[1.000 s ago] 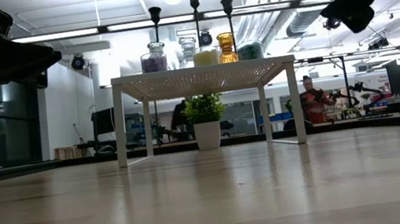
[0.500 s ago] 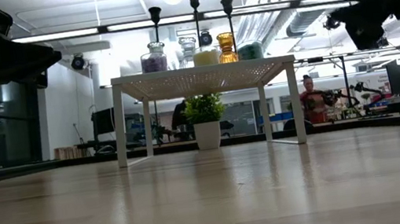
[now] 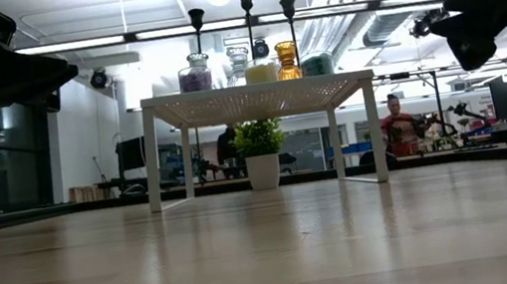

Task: Pick & Place candle stick holders
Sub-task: Return to Home Position

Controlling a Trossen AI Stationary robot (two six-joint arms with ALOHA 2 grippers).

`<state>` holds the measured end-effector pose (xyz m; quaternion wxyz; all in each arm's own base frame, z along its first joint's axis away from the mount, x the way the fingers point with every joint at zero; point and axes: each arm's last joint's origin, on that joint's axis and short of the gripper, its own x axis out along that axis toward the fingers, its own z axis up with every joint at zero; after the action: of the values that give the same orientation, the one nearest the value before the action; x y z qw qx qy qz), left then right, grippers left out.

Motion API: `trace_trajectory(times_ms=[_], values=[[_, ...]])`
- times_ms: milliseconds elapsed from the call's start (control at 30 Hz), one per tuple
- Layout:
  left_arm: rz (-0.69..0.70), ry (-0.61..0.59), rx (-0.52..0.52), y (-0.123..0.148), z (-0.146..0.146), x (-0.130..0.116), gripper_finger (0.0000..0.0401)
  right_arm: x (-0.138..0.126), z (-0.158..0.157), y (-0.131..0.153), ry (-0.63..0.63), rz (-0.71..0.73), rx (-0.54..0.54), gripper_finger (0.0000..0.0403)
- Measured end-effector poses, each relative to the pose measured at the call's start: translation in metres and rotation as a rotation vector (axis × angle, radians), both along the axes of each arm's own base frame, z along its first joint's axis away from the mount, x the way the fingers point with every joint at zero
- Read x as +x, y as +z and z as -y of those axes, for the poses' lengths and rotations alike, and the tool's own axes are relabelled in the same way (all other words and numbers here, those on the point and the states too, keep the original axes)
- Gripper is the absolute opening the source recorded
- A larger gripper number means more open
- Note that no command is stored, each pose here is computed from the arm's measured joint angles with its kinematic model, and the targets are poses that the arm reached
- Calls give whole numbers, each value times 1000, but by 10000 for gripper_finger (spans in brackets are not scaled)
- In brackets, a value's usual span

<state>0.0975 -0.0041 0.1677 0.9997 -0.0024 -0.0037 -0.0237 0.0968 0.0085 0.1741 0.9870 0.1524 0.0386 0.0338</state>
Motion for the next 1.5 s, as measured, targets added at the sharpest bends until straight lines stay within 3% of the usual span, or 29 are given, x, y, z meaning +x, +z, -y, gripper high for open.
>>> trace_trajectory(times_ms=[333, 600, 800, 1100, 1333, 1500], values=[[0, 0, 0, 0, 0, 0, 77, -4, 1, -2, -19, -9, -7, 152], [0, 0, 0, 0, 0, 0, 77, -4, 4, -1, -132, 7, -90, 152], [0, 0, 0, 0, 0, 0, 77, -1, 4, -2, -143, 87, -78, 152], [0, 0, 0, 0, 0, 0, 77, 0, 4, -4, -125, 95, -152, 152], [0, 0, 0, 0, 0, 0, 77, 0, 0, -7, 10, 80, -237, 152], [0, 0, 0, 0, 0, 0, 77, 1, 0, -7, 2, 85, -253, 152]])
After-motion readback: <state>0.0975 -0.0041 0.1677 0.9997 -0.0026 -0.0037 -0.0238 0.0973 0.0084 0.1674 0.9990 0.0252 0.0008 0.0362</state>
